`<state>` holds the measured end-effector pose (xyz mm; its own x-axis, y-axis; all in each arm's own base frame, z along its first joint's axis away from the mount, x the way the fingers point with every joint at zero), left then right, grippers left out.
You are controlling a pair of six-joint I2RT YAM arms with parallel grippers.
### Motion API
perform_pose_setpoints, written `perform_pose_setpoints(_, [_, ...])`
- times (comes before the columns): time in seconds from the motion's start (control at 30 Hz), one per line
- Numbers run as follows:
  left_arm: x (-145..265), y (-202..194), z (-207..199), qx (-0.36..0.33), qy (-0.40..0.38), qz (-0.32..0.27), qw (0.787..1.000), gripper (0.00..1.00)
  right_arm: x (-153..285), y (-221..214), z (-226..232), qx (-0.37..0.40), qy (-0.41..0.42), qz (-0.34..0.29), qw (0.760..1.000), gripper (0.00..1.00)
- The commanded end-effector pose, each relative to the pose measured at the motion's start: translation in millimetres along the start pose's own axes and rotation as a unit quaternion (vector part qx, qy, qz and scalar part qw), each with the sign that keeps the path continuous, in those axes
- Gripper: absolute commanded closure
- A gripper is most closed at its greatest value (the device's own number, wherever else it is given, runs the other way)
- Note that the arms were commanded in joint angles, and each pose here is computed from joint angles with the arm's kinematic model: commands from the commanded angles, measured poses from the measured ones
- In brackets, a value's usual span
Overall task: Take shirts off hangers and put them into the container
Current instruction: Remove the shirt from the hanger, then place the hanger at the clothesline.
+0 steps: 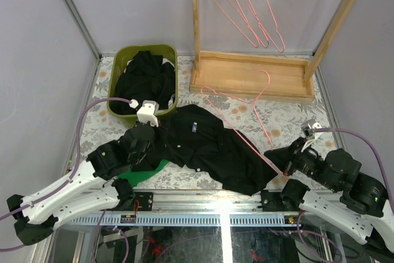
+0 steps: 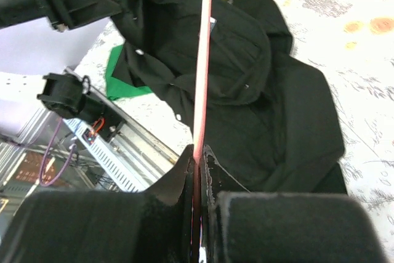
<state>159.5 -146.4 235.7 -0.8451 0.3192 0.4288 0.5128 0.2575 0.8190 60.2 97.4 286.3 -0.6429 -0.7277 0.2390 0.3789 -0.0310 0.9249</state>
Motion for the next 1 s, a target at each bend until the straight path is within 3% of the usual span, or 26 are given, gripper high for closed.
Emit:
perform_pose_setpoints(0.0, [1, -1, -31, -0.028, -0.096, 0.037, 0.994, 1.00, 4, -3, -21, -0.033, -0.091, 0.000, 0.995, 1.00])
perform_pose_setpoints(0.13, [-9, -12, -59, -0.016, -0.164, 0.073, 0.984, 1.00, -2, -19, -42, -0.071, -0.179, 0.016, 0.981, 1.00])
perform_pose_setpoints(0.3, [-10, -39, -105, -0.046, -0.249, 0.125, 0.959, 1.00, -15, -22, -54, -0.105, -0.224, -0.018, 0.969, 1.00])
perform_pose_setpoints(0.4, [-12, -75, -130, -0.129, -0.231, 0.150, 0.952, 1.00, -25, -12, -57, -0.120, -0.242, -0.053, 0.961, 1.00])
perform_pose_setpoints(0.5, [-20, -81, -133, -0.155, -0.171, 0.133, 0.964, 0.98, -43, -15, -60, -0.097, -0.260, -0.040, 0.960, 1.00])
perform_pose_setpoints(0.67, [-13, -60, -119, -0.142, -0.143, 0.088, 0.976, 0.37, -61, -31, -83, -0.078, -0.360, -0.018, 0.930, 1.00])
perform_pose_setpoints(0.8, [-1, -37, -101, -0.123, -0.115, 0.047, 0.985, 0.13, -76, -41, -90, -0.069, -0.374, -0.027, 0.925, 1.00])
perform_pose_setpoints(0.9, [9, -23, -84, -0.118, -0.090, 0.023, 0.989, 0.01, -78, -43, -94, -0.070, -0.376, -0.052, 0.922, 1.00])
perform_pose_setpoints(0.97, [13, -16, -73, -0.113, -0.070, 0.009, 0.991, 0.00, -78, -41, -95, -0.067, -0.371, -0.066, 0.924, 1.00])
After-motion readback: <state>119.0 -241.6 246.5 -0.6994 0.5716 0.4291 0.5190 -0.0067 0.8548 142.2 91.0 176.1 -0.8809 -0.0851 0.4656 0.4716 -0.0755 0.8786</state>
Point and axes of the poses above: each gripper's point midway between its finger pads, its own x axis back along the fingers, its own z axis along the line the jaws close on, y = z × x, the point moved 5 cm from there along x, back along the fingers, and after that the axes turned 10 degrees about x, right-handed, at the moved point
